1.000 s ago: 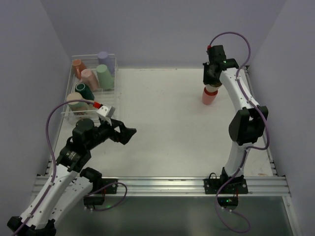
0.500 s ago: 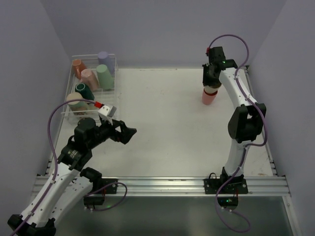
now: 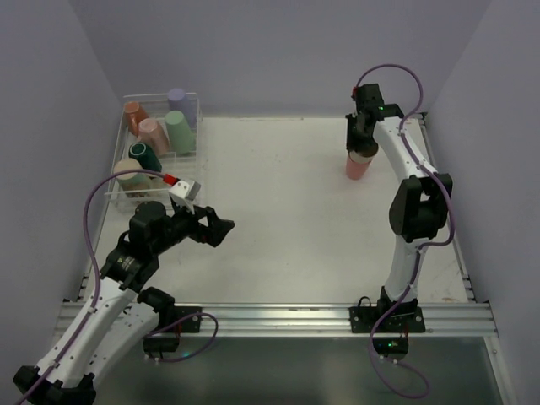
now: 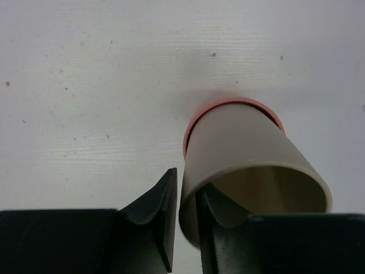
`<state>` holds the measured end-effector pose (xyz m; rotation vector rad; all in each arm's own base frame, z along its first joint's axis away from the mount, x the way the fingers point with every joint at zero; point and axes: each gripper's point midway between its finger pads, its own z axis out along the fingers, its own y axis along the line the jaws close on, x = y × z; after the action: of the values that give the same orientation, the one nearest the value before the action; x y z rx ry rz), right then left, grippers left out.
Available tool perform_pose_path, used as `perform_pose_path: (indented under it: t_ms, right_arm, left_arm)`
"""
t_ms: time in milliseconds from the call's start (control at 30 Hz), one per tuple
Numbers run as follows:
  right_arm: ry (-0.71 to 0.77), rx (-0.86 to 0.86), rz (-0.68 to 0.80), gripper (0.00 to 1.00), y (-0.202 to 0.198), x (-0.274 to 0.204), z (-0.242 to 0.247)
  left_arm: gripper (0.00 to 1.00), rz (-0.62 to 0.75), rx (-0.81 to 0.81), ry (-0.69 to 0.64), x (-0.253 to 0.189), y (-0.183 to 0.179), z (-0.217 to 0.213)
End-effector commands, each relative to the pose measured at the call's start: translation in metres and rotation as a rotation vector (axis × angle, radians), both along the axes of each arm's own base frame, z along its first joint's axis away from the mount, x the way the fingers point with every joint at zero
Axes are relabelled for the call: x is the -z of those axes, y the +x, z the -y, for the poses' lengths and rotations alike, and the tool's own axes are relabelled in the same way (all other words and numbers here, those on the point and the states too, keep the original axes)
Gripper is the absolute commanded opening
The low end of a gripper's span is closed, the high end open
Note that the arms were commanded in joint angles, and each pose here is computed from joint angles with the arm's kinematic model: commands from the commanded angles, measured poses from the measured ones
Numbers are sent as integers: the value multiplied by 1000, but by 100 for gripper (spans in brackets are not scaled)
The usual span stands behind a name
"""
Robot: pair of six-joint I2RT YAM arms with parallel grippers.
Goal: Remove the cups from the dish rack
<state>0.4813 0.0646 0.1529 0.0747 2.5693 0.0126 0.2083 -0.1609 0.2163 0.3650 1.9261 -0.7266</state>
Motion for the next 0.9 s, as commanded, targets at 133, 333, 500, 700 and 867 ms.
perform_pose_path:
  t_ms: [133,333,500,700,867]
  right_arm:
    - [-5,-1,71,43,13,-19,3]
    - [27,-7,134,58,12,-44,-1]
    - [106,-14,262,73,4,-90,-11]
    - [273,-73,432,89,-21,-137,-41]
    - [409,-152,564,93,-70,-167,-76]
  left_arm:
    - [100,44,-18,1,-7,8,-2]
    - [100,39,-48,8,-5,13,-6]
    - [100,53,-109,3,-12,20,-14]
    - [100,129,-348,-12,-56,46,-45]
    - [100,159,-590,19,-83,67,-81]
